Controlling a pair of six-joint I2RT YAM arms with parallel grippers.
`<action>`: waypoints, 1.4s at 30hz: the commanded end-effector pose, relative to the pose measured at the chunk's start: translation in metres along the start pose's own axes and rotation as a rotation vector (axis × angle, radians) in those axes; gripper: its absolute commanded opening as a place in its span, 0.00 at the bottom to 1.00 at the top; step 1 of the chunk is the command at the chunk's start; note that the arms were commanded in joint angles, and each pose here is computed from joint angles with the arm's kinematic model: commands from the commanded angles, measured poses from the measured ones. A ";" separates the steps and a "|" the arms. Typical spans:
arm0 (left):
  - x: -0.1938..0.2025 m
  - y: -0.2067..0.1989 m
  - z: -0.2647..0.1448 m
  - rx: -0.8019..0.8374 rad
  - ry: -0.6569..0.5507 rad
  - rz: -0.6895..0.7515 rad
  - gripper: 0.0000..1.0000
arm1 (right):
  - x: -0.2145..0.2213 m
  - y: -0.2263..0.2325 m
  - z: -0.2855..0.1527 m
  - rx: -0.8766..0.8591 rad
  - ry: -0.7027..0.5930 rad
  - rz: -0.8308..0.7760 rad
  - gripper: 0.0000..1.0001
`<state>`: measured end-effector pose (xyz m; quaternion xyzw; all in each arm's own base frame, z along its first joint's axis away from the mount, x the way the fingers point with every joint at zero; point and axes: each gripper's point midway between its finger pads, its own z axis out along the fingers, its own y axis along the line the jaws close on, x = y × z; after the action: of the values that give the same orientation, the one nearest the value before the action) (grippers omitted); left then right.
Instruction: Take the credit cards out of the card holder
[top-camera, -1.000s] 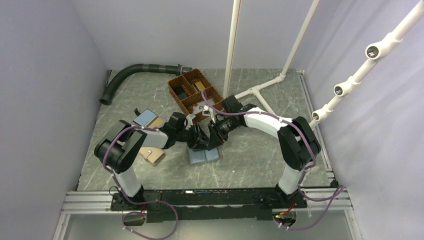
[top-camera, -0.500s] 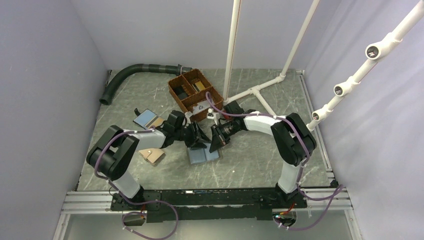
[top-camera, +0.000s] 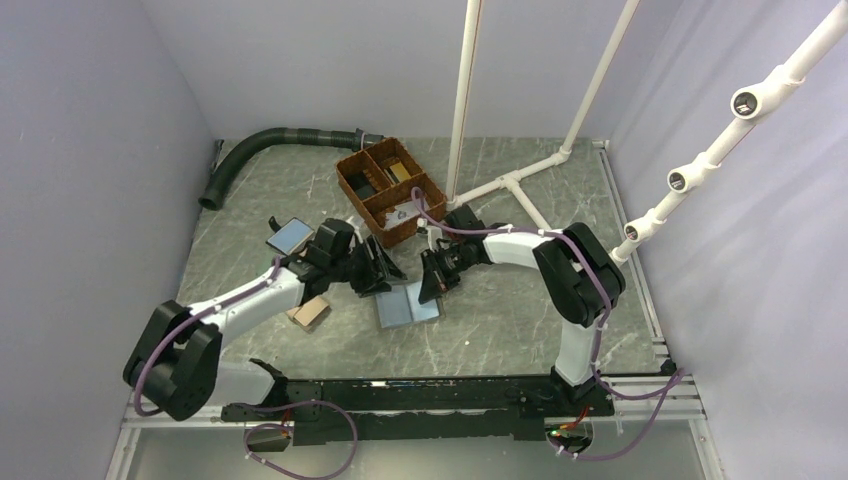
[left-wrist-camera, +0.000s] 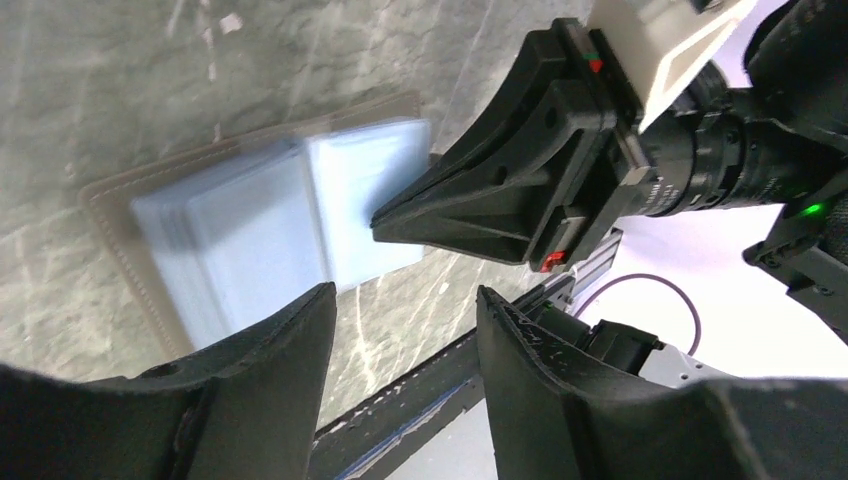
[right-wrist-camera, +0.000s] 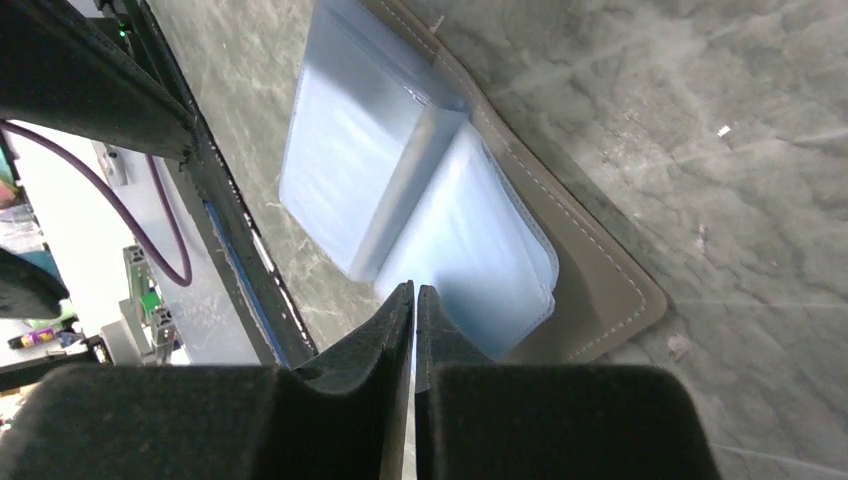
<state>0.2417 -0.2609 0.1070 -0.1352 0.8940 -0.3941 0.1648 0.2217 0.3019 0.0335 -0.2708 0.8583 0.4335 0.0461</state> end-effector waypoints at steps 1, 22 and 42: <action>0.007 0.026 -0.007 -0.061 -0.027 -0.047 0.59 | -0.015 0.014 0.003 -0.014 -0.047 -0.037 0.08; 0.020 0.043 0.007 -0.106 0.068 -0.042 0.62 | -0.014 0.004 0.013 0.045 -0.017 -0.025 0.08; 0.018 0.017 0.014 0.045 0.072 -0.010 0.54 | -0.008 0.000 0.020 0.061 0.020 -0.021 0.08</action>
<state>0.2191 -0.2530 0.0642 -0.1427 0.9084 -0.3771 0.1108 0.2174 0.3159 0.0212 -0.2749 0.8685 0.4108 0.0381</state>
